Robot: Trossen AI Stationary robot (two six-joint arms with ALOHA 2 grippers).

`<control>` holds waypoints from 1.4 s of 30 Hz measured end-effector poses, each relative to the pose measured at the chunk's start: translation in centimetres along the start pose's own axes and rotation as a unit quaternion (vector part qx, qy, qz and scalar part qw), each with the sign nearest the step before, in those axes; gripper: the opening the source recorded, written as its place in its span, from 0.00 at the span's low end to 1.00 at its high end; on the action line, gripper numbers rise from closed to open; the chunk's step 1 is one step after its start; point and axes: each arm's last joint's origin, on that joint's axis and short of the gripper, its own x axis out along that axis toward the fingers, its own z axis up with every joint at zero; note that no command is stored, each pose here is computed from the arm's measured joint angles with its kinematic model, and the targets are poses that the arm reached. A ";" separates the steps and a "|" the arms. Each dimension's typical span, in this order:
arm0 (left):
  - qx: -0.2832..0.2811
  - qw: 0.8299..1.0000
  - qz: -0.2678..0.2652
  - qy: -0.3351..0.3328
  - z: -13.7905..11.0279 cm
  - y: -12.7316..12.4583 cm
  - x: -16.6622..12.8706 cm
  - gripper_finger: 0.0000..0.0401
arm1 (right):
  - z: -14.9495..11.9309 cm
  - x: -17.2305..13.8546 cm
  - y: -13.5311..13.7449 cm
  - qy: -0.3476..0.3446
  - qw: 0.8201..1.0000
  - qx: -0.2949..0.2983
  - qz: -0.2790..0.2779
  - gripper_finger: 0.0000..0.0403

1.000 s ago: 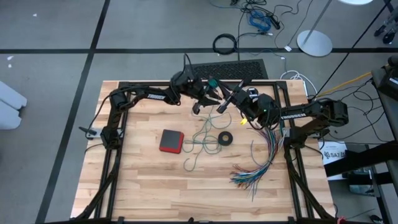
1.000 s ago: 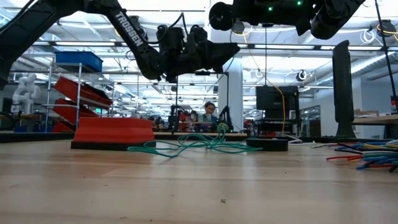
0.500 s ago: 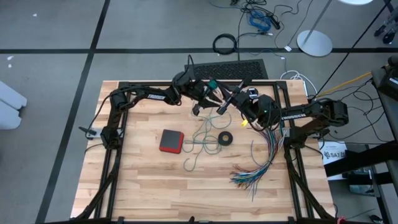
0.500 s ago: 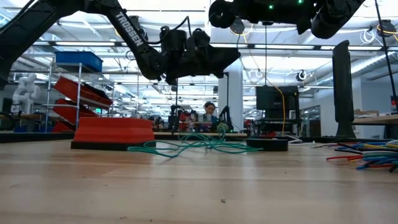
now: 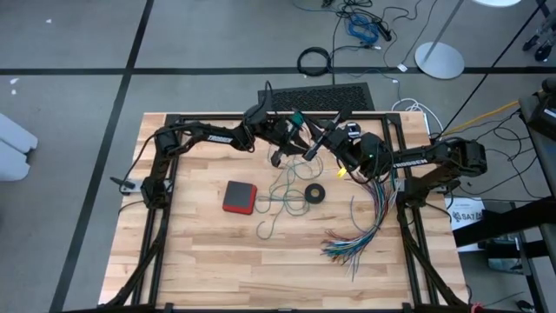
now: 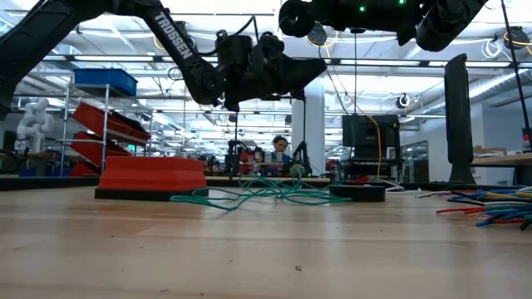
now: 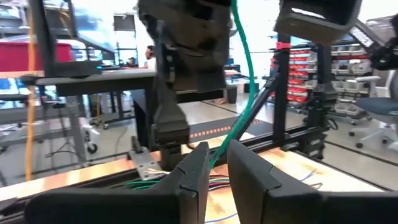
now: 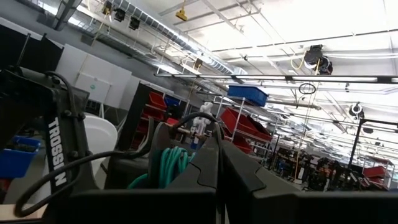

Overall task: Coiling cords
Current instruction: Coil the green wire cable on the spool

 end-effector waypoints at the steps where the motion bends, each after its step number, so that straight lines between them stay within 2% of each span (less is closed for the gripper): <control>1: 0.000 1.000 -0.005 0.001 0.0 -0.1 0.1 0.16 | 0.0 0.0 0.0 0.000 1.000 0.000 0.000 0.00; 10: -0.003 0.999 -0.037 0.017 -0.5 -0.1 -0.2 0.16 | -0.1 0.0 0.0 0.005 1.000 0.000 0.002 0.00; 16: -0.003 0.999 -0.028 0.017 -0.5 -0.1 -0.1 0.15 | -0.1 0.0 0.0 0.004 1.000 0.000 0.002 0.00; 22: 0.000 1.000 -0.013 0.016 -0.5 0.0 -0.1 0.03 | -0.1 0.0 0.0 0.004 1.000 0.002 0.002 0.00; 26: -0.006 1.000 0.017 0.021 -0.6 0.4 -0.5 0.01 | -0.3 0.0 0.2 0.014 1.000 0.013 0.009 0.00; 37: -0.080 0.991 0.073 0.079 -2.2 1.9 -2.8 0.00 | 0.7 -1.5 2.5 0.064 0.996 0.008 0.053 0.00; 42: -0.101 0.989 0.063 0.090 -2.5 2.2 -3.6 0.00 | 1.8 -2.7 2.8 0.101 0.992 0.014 0.079 0.00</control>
